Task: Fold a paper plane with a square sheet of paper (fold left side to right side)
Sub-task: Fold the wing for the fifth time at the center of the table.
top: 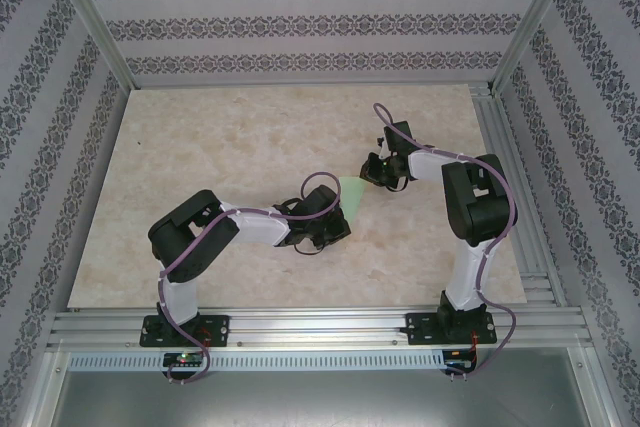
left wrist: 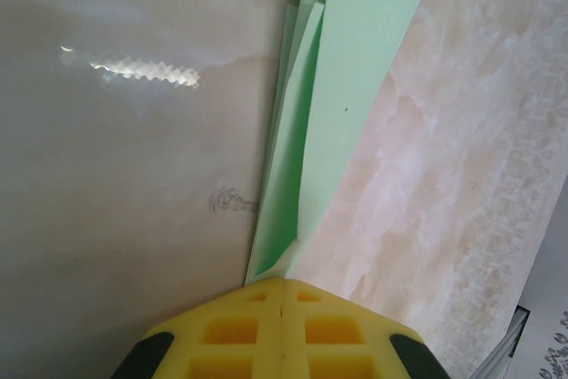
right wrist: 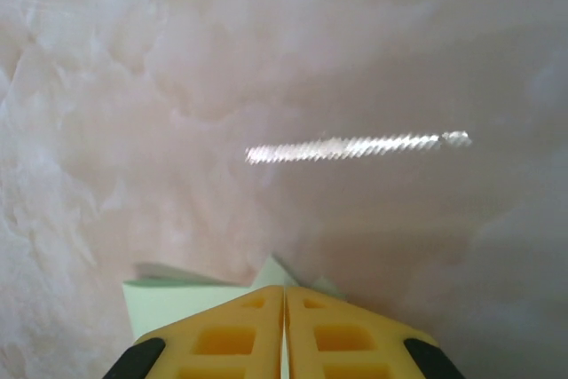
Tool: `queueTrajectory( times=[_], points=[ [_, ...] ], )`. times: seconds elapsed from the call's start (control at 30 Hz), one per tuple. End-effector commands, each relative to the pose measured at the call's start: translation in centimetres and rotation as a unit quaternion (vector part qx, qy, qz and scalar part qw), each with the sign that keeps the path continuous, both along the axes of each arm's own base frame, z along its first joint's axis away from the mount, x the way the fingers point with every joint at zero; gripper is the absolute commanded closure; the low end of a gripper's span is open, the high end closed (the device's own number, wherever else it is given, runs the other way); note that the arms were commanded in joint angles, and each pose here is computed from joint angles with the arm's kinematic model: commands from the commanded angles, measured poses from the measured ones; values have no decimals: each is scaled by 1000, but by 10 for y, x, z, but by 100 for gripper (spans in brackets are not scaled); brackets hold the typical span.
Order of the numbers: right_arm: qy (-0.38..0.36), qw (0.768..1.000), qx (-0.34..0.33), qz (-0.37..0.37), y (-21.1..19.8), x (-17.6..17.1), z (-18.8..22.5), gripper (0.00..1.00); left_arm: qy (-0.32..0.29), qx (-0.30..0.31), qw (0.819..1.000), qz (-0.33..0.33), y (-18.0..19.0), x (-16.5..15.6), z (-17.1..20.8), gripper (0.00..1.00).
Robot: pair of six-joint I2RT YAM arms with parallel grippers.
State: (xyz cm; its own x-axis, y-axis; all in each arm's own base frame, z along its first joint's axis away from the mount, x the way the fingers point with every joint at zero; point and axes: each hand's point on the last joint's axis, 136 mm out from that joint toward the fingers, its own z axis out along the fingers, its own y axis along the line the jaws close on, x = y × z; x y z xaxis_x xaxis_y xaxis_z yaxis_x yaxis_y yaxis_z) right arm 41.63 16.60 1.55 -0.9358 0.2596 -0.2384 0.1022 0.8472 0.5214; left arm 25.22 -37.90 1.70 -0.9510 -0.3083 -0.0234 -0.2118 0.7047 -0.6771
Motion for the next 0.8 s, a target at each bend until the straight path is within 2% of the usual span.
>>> queueTrajectory(
  times=[0.0,0.2,0.4,0.57,0.77],
  points=[
    [-13,999,-31,-11,-16,19,-4,90,84,108,990,-18,38,-46,-60,100],
    [-19,999,-31,-11,-20,30,2,90,82,106,991,-19,37,-45,-57,100],
    [-61,998,-19,-14,-25,27,49,88,81,104,991,-20,36,-45,-56,100],
    [-84,996,38,-5,-8,-2,80,87,79,105,991,-21,36,-44,-56,100],
    [-50,995,87,23,39,-46,61,86,77,104,991,-24,34,-43,-53,100]
  ],
)
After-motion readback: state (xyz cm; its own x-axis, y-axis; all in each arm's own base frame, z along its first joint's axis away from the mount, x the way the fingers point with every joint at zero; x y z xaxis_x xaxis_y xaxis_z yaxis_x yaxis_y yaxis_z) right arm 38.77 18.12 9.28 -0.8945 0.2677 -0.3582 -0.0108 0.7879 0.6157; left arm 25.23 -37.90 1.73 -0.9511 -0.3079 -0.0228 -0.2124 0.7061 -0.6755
